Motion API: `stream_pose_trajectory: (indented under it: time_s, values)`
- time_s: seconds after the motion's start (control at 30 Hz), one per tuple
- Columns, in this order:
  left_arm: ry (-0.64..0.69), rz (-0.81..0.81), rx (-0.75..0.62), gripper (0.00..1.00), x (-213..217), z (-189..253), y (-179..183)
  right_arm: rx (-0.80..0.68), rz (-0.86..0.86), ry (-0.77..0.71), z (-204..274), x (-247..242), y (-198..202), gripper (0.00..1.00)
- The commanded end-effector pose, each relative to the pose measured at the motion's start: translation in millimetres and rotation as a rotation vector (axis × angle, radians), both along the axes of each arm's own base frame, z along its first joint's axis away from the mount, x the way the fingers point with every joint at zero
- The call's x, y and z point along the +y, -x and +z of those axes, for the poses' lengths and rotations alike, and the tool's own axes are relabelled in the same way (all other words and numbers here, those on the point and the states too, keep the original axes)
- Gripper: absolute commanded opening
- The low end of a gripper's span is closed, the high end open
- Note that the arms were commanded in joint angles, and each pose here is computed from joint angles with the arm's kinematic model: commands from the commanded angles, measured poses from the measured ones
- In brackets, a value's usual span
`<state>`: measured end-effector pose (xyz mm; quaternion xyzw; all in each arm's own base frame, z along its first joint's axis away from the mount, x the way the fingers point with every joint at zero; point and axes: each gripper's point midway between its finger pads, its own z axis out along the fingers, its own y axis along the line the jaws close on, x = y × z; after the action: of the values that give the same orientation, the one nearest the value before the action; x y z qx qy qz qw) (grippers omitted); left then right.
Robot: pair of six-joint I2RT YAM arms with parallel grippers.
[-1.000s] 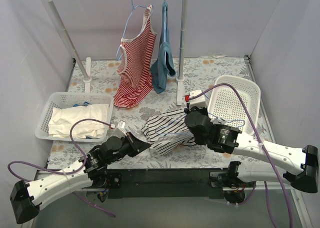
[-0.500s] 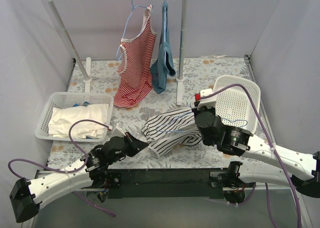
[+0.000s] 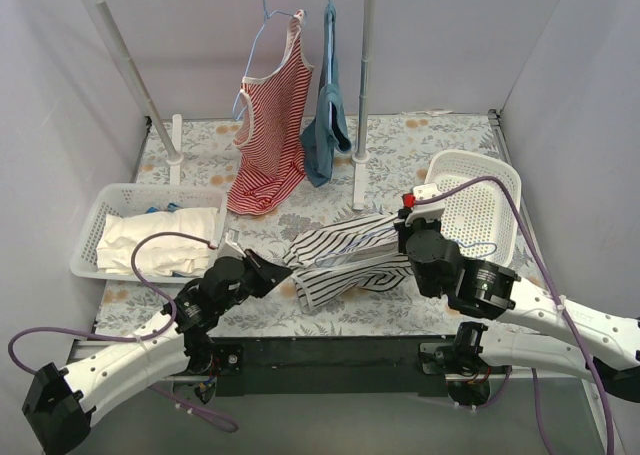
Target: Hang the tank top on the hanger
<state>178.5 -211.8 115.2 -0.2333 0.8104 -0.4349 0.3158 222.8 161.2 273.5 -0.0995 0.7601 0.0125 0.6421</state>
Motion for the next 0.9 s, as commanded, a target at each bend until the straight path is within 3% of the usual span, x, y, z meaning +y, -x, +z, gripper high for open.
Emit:
stream_pose_trajectory:
  time_s: [0.0,0.53,0.87]
  values:
    - [0.045,-0.052,-0.063,0.00,-5.8,28.5,-11.4,-0.023,-0.014,-0.020,4.6,-3.8,-1.2,0.01]
    - [0.017,-0.536,-0.293,0.00,-47.9,85.5,30.5,-0.048,-0.094,0.029,25.6,-1.2,-11.7,0.01]
    - [-0.020,-0.463,-0.403,0.00,-45.6,121.9,9.6,-0.059,0.034,-0.093,52.1,11.6,-3.7,0.01]
